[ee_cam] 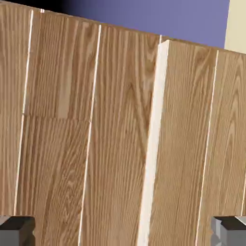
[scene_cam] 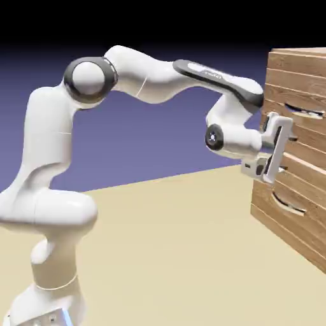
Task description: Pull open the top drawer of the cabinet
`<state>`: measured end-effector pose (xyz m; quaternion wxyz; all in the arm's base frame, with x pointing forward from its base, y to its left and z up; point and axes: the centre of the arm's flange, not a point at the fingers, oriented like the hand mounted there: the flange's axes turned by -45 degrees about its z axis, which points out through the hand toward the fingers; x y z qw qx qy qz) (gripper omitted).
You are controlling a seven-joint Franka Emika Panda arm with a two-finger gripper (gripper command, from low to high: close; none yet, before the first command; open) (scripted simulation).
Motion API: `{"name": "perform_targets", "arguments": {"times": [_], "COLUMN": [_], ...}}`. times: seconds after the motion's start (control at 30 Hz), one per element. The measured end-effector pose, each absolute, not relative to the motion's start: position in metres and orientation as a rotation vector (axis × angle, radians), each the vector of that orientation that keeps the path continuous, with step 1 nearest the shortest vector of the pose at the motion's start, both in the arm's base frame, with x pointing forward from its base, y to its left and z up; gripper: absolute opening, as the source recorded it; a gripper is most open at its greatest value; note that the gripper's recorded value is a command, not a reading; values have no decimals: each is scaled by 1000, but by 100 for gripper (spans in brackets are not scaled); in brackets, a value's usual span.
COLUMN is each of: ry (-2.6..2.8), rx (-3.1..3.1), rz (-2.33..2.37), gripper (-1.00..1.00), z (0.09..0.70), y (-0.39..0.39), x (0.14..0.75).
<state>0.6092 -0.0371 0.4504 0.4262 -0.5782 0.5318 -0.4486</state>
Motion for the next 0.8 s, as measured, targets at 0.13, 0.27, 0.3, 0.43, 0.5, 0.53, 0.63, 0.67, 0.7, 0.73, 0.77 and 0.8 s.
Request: {"name": "perform_targets", "arguments": {"times": [0.13,0.27,0.3,0.43,0.5,0.53,0.63,0.67,0.7,0.73,0.77,0.8], "ry": [1279,1210,1209,1203,1204,1207,1209,1208,1208,1208,1208,1208], "rx": [-1328,-1211,-1210,-1210,-1210,-1210,-1210,-1209,-1209,-1209,-1209,-1209], "rz": [-1171,-1208,-1209,-1214,-1212,-1210,-1209,-1209,-1208,-1208,-1208,-1208], "gripper": [0,0,0,0,0,0,-100,-100,-100,-100,-100,-100], "z": [477,508,508,512,511,509,508,508,508,508,508,508], "y": [-10,25,25,27,26,26,25,25,25,25,25,25], "x": [621,630,630,653,668,676,680,672,665,657,650,642]}}
